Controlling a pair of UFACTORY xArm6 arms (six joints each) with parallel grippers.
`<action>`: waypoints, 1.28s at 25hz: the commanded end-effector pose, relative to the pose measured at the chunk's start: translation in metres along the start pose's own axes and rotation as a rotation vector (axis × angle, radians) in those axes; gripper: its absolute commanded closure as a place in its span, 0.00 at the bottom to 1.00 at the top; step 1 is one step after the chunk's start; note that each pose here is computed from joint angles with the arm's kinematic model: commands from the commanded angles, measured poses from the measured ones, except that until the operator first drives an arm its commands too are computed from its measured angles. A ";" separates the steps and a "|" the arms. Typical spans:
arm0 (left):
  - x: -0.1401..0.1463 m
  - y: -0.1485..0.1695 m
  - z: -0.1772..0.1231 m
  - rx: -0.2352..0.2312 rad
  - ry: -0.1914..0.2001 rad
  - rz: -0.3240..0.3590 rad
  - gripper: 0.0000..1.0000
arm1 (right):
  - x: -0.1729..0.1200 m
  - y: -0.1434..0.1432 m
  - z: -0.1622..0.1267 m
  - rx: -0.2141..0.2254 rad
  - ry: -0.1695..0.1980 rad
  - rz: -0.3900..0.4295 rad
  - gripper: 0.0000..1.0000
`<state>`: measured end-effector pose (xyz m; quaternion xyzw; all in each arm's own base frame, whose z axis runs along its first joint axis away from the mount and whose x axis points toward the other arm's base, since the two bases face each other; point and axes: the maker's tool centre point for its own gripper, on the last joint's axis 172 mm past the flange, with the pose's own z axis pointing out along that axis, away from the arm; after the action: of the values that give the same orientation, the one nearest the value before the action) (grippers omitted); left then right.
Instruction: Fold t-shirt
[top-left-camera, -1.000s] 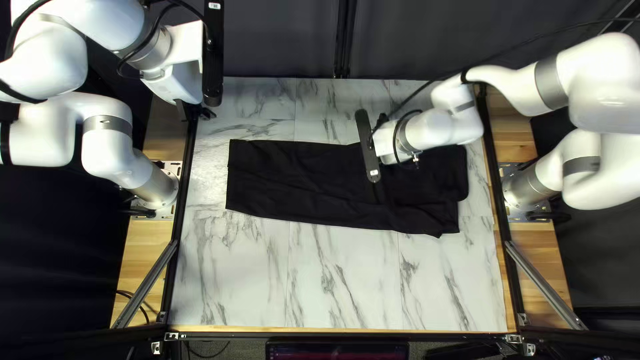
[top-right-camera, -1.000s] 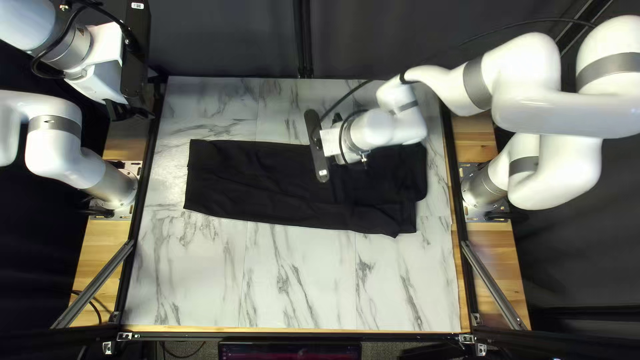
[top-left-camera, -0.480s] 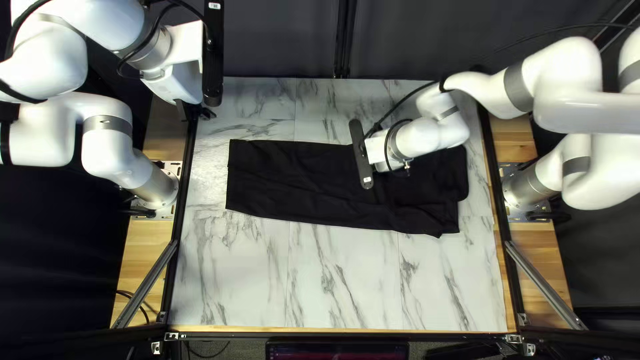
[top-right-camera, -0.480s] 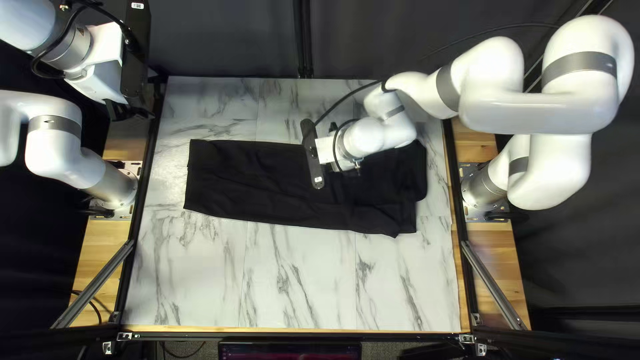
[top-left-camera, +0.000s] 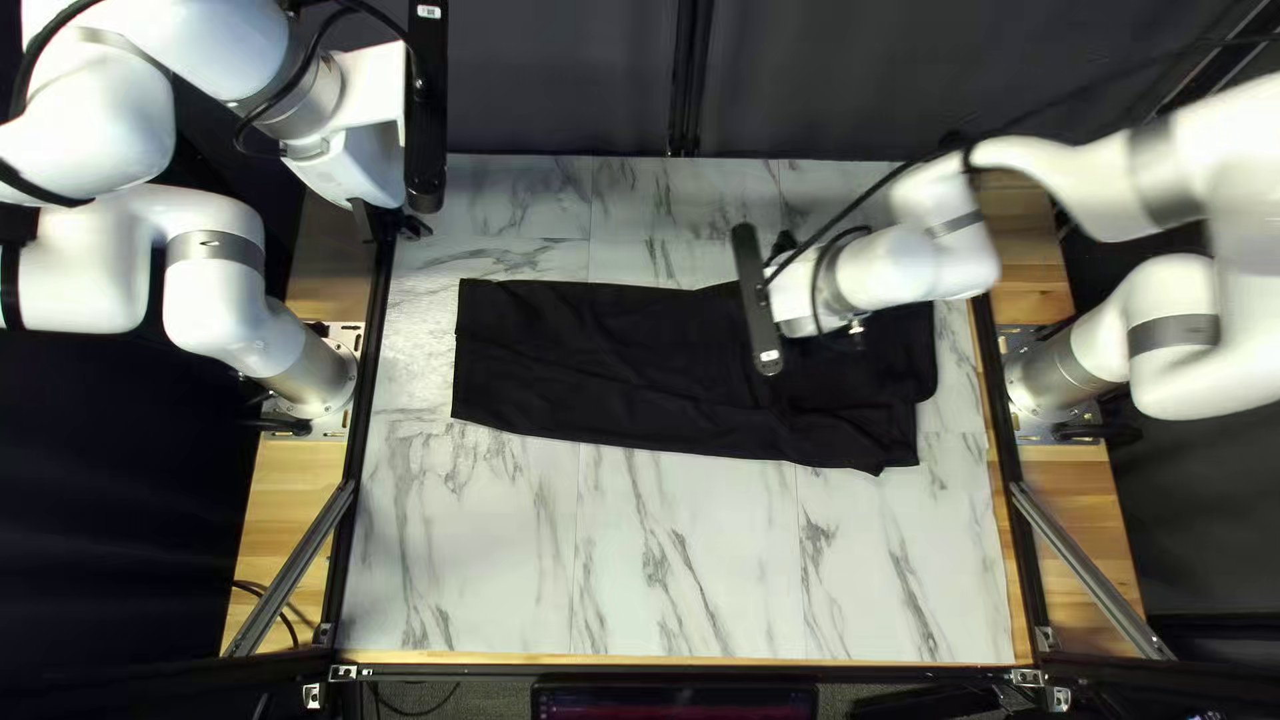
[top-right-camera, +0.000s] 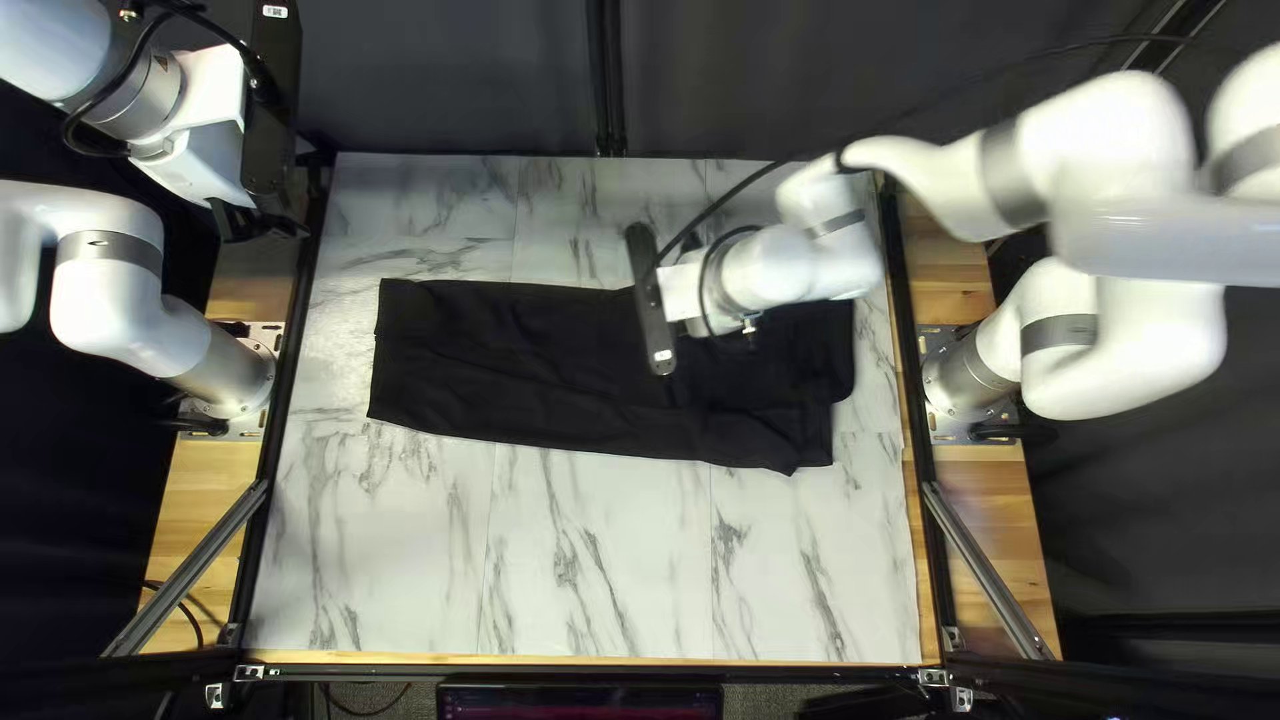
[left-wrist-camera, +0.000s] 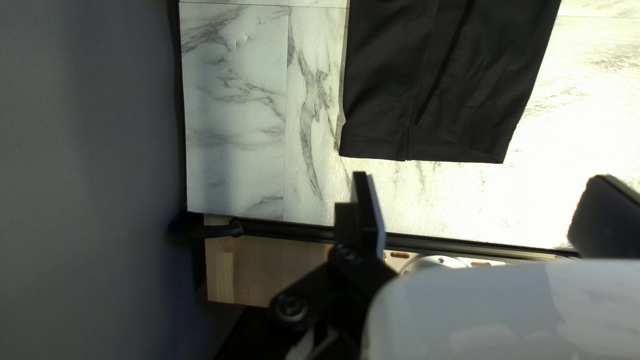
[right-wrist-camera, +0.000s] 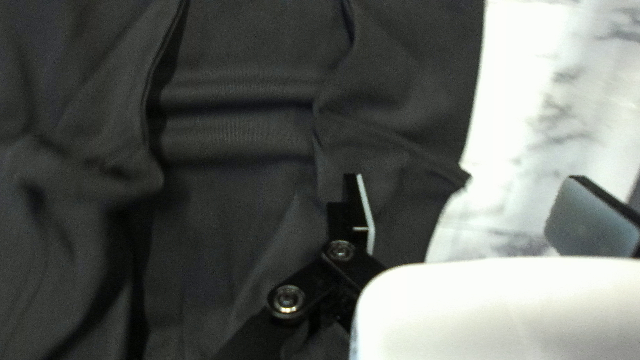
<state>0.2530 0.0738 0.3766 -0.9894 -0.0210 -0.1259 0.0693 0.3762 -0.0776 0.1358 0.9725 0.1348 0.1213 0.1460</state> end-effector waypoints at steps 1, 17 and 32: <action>0.000 0.000 0.000 0.000 0.000 0.000 0.00 | -0.005 -0.029 -0.015 0.040 -0.006 -0.017 0.00; 0.000 0.000 0.000 0.000 0.000 0.000 0.00 | 0.001 -0.089 -0.014 0.114 -0.026 0.008 0.00; 0.000 0.000 0.000 0.000 0.000 0.000 0.00 | 0.019 -0.103 -0.025 0.231 -0.020 -0.016 0.00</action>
<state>0.2530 0.0738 0.3766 -0.9894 -0.0210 -0.1259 0.0693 0.3505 0.0059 0.1221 0.9843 0.1277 0.0924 0.0793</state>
